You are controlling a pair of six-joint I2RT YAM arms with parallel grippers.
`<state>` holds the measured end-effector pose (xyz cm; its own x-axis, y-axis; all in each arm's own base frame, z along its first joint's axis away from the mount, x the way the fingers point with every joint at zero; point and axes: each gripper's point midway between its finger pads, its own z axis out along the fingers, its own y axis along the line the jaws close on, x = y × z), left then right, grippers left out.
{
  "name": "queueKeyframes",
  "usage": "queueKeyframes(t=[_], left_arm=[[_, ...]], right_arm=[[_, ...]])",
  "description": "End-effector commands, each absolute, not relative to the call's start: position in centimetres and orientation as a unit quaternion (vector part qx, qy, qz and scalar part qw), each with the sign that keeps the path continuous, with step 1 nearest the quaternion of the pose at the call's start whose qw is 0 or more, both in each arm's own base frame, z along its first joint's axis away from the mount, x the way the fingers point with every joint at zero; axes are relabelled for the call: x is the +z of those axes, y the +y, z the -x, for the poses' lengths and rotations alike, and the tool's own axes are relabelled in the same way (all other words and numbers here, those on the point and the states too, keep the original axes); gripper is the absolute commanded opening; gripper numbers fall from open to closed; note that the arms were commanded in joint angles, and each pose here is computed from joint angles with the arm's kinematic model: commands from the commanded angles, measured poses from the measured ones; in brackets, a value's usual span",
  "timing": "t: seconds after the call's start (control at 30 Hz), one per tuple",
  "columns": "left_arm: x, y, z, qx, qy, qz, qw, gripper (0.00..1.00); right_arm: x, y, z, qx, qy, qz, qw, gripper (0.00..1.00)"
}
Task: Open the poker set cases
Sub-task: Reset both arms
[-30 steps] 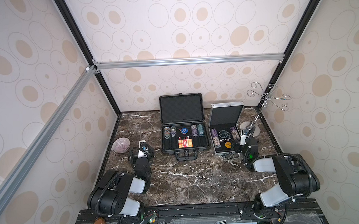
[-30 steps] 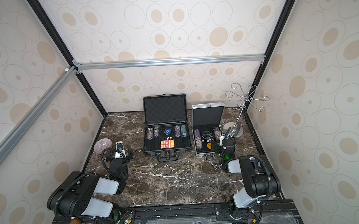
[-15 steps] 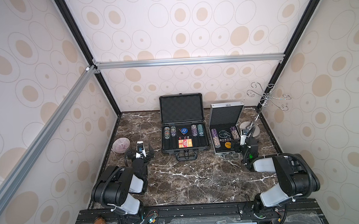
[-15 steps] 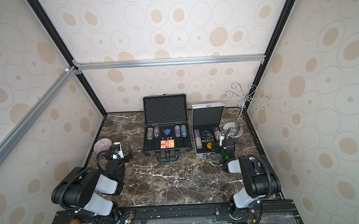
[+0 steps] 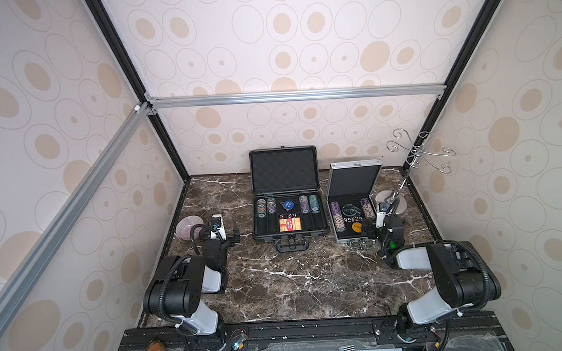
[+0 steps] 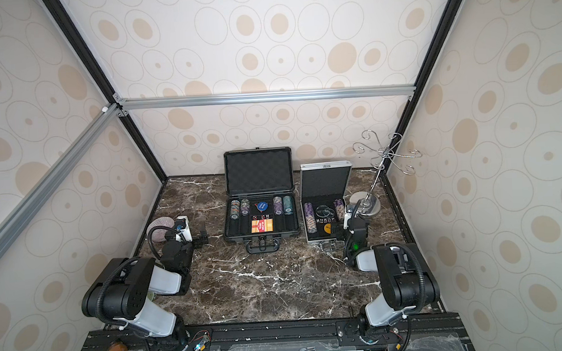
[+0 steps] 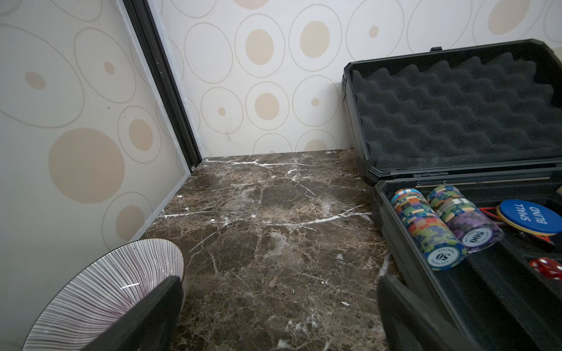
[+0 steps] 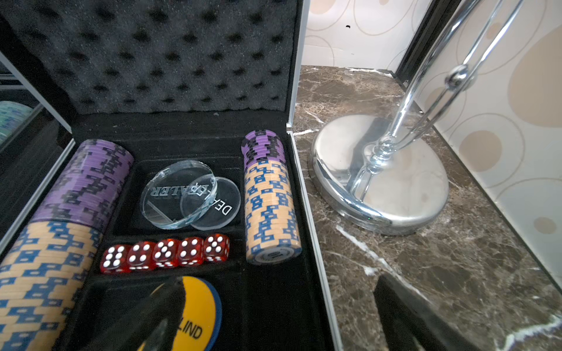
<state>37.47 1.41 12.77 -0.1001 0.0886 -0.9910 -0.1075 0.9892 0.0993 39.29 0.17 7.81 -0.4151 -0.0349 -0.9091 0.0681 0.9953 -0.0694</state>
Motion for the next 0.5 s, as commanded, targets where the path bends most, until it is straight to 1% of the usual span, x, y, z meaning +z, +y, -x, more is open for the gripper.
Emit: queueKeyframes(t=[0.0, 0.47], left_arm=[[12.96, 1.59, -37.78, 0.068, 0.737, 0.013, 0.672, 1.0], [12.89, 1.5, -37.78, 0.068, 0.738, 0.011, 0.672, 1.0]], right_arm=[[8.5, 0.09, -39.7, -0.049, 0.834, -0.009, 0.549, 1.0], [8.53, 0.09, -39.74, -0.049, 0.834, -0.009, 0.549, 1.0]])
